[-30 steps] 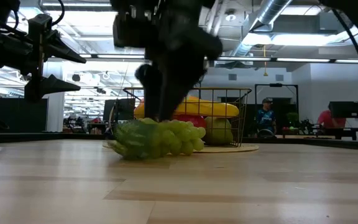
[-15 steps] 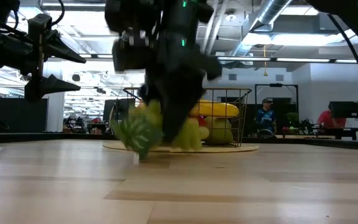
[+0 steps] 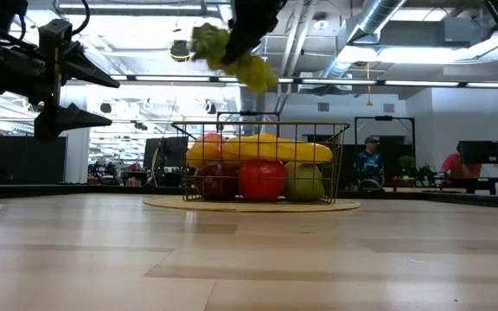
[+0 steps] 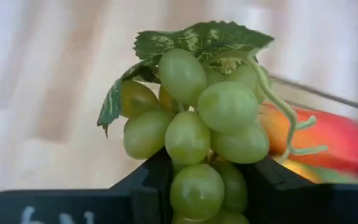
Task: Build produce basket
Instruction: Put the green grapes into the wire basket
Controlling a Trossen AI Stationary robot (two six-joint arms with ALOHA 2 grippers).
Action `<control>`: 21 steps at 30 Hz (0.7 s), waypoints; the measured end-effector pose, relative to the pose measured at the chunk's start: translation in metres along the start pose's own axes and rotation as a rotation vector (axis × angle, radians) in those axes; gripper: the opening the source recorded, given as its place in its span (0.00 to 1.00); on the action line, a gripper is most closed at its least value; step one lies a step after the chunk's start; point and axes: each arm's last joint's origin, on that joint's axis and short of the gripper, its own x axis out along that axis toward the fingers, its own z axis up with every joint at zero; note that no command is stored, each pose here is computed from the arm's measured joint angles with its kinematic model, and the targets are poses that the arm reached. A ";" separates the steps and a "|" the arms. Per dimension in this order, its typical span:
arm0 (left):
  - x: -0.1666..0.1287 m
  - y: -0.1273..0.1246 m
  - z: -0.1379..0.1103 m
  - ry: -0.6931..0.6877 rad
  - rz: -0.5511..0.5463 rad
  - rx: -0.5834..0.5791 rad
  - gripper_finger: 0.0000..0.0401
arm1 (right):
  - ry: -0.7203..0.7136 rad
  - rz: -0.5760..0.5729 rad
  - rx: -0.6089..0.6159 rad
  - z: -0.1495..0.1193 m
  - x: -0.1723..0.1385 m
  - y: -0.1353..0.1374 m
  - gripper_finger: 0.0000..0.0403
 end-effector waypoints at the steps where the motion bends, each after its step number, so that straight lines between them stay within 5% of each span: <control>1: 0.000 0.000 0.000 0.000 0.000 0.000 0.82 | -0.016 -0.052 0.022 -0.002 -0.012 -0.012 0.35; 6: 0.000 0.000 0.000 -0.002 0.001 -0.001 0.82 | 0.005 -0.302 0.180 -0.027 -0.050 -0.076 0.38; 10: 0.000 0.000 0.000 -0.002 0.002 -0.001 0.82 | 0.073 -0.371 0.353 -0.057 -0.059 -0.120 0.38; 15: 0.000 0.000 0.000 -0.002 0.002 -0.002 0.82 | 0.094 -0.280 0.473 -0.087 -0.052 -0.150 0.38; 21: 0.000 0.000 0.000 -0.005 0.004 -0.001 0.82 | 0.167 -0.194 0.477 -0.107 -0.025 -0.148 0.40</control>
